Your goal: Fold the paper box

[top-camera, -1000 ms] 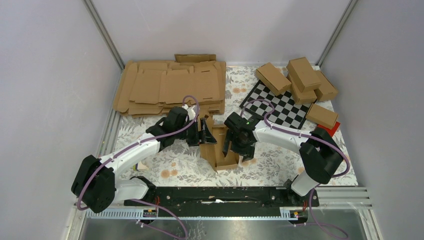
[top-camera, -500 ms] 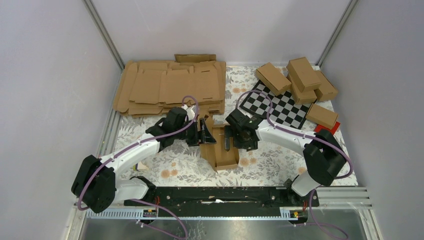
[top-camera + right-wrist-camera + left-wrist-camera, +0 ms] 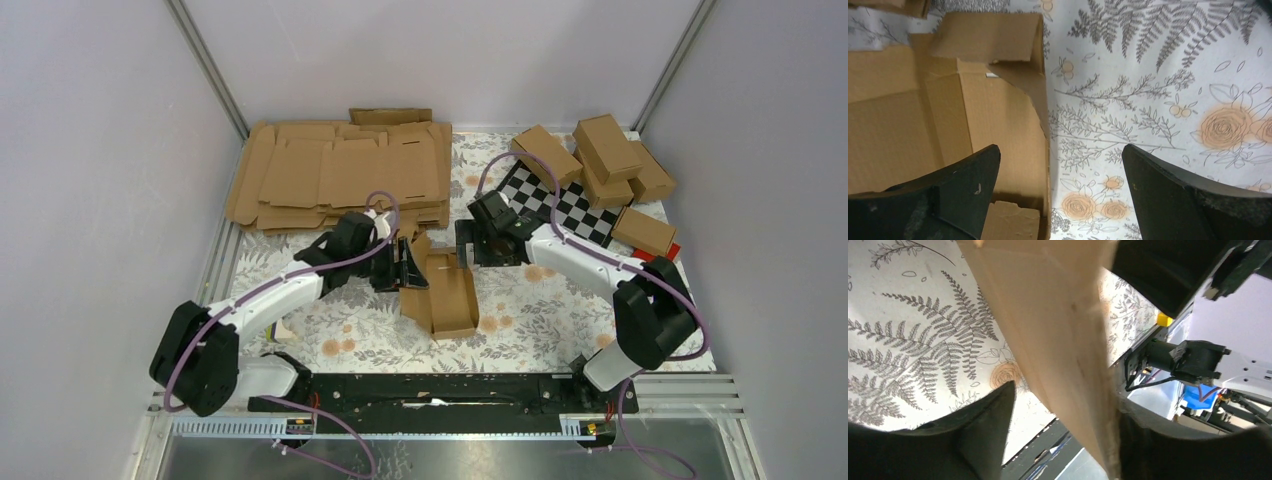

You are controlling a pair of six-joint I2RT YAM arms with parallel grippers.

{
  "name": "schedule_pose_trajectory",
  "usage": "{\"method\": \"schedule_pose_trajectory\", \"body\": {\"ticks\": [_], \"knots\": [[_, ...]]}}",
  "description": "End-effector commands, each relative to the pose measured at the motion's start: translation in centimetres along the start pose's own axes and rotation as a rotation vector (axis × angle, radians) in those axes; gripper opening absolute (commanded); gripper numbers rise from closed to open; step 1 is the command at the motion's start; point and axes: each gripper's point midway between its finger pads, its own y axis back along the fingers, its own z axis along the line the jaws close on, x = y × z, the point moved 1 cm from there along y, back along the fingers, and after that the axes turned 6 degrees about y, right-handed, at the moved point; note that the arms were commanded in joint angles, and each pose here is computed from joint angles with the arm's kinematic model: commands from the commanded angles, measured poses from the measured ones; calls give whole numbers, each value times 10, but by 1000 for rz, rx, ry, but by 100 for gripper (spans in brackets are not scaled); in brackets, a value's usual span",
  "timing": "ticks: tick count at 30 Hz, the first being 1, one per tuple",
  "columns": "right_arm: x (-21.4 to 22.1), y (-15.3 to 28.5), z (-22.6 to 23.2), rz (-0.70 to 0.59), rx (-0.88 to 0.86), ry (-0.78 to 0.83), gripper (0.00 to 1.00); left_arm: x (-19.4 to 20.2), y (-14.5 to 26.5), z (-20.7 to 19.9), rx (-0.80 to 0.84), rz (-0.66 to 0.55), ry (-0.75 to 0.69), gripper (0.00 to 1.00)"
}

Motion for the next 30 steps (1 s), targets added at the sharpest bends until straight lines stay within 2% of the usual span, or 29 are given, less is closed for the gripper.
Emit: {"method": "schedule_pose_trajectory", "body": {"ticks": [1,3,5,9,15,21,23,26,28,30], "knots": [[-30,10,1,-94,-33,3,99,-15,-4,-9,4,22,-65,54],[-29,14,0,-111,-47,2,100,-18,-5,-10,-18,44,-81,38],[-27,18,-3,-128,-47,1,100,-21,-4,-11,-44,58,-102,29],[-24,28,-11,-149,-25,-9,100,-26,-2,-19,-54,113,-146,23],[-23,55,-26,-201,27,-29,100,-31,-5,-27,-86,238,-236,20],[-13,81,-33,-281,-13,-55,100,-27,-19,-35,-89,437,-432,24],[-6,86,-30,-297,-59,-45,100,-26,-27,-39,-87,509,-540,29],[1,90,-26,-329,-119,-47,99,-29,-45,-47,-59,566,-605,33],[4,92,-27,-344,-127,-51,100,-32,-52,-59,-6,590,-633,46],[7,92,-28,-345,-128,-45,100,-41,-58,-67,-11,580,-698,64]]}}
